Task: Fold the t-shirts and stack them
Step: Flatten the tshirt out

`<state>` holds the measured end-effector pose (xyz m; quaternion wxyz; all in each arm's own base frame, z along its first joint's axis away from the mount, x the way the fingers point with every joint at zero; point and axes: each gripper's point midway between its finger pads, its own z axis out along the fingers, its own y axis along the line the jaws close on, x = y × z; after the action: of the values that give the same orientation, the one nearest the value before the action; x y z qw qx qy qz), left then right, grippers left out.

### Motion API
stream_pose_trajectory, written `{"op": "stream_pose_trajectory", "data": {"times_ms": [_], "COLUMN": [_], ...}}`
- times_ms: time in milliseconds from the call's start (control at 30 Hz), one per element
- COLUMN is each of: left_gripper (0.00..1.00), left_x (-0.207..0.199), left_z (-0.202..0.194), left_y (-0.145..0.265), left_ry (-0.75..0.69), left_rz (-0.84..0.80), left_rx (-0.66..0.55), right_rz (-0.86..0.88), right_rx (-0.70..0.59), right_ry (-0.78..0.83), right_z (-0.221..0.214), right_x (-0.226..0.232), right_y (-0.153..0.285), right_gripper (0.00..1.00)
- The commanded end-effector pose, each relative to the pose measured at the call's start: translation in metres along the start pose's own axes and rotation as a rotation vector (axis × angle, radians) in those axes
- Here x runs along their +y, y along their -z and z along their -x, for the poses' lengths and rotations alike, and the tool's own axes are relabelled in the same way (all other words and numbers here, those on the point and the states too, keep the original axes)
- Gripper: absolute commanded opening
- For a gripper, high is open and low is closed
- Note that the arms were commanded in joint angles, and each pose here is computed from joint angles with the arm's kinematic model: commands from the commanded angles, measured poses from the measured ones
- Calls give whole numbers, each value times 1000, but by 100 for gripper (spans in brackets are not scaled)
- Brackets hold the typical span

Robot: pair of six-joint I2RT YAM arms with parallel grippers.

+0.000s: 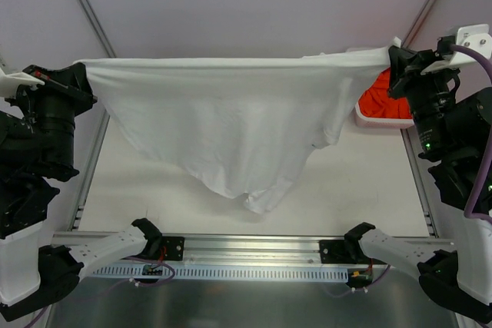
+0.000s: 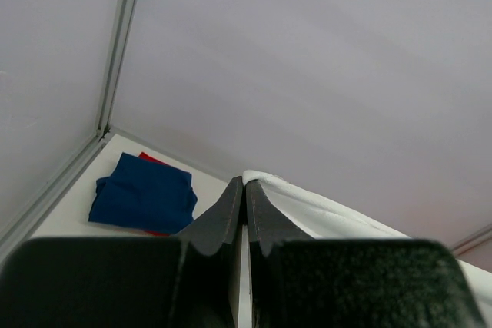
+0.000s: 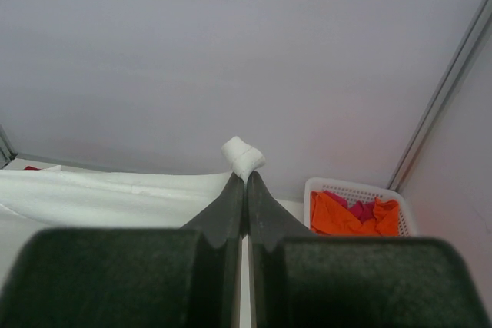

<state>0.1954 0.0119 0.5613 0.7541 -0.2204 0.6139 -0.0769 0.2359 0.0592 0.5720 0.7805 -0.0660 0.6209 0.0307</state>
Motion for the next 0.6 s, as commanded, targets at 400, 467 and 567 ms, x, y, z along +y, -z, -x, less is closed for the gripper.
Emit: {"op": "stream_pose_trajectory", "data": {"times_ms": [400, 467, 567], "left_gripper": [0, 0, 0], "left_x": [16, 13, 7], "left_z": [9, 6, 14], "left_y": [5, 3, 4], "left_ry": [19, 19, 30], "left_rz": [49, 41, 14], "left_rx": [-40, -34, -41], "right_rz": [-116, -109, -104], "right_rx": [-129, -124, -135], "right_ry": [-35, -37, -32], "right_z": [38, 36, 39], "right_x": [-36, -34, -34], "right_y": [27, 27, 27], "right_gripper": [0, 0, 0]}}
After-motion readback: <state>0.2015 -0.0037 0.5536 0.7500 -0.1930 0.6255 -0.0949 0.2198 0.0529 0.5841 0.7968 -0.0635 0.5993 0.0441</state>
